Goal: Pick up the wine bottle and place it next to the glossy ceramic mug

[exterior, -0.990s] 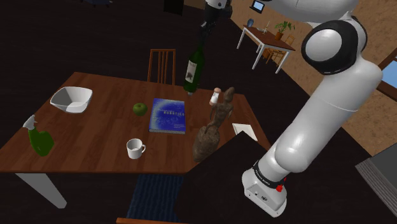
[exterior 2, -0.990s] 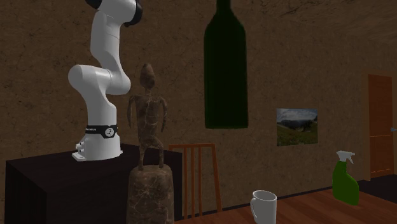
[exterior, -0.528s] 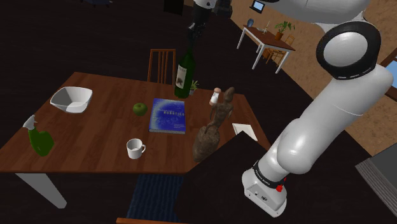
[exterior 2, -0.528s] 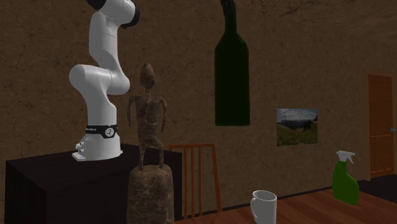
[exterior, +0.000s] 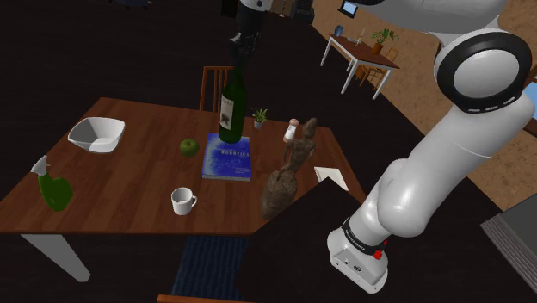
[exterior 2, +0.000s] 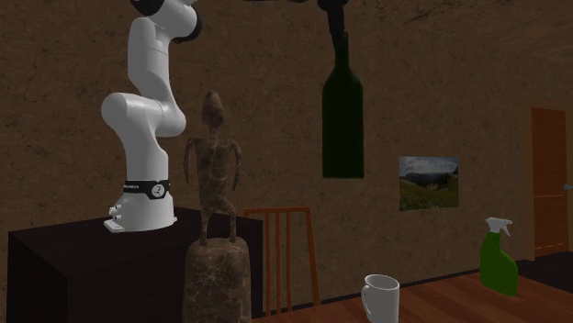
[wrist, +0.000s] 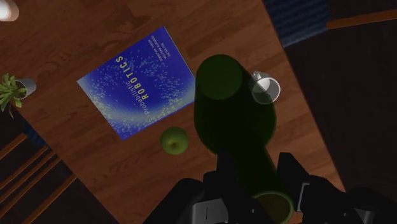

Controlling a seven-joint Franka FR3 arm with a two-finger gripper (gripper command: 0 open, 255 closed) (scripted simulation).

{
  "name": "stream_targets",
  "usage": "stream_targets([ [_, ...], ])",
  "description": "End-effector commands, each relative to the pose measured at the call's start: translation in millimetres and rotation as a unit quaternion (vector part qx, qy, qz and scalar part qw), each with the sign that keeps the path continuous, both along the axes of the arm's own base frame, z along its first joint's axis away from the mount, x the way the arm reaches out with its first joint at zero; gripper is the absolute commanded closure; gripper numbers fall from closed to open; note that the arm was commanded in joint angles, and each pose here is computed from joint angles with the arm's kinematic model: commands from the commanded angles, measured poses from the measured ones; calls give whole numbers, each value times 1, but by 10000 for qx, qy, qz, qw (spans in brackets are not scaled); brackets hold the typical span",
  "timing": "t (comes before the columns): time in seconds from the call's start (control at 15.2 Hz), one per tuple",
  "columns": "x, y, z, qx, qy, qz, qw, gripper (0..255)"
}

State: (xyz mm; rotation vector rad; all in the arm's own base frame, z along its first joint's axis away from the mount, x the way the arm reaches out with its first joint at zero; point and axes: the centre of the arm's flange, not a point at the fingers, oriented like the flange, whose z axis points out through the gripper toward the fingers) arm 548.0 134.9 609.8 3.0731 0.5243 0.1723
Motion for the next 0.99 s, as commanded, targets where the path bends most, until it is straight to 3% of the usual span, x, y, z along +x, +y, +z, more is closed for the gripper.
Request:
stream_targets([
  [0.0,-8,29,0,1,-5,-7,10000,255],
  [0.33,-23,94,0,1,-5,-7,10000,255],
  [0.92,-23,94,-48,1,-5,-7,10000,255],
])
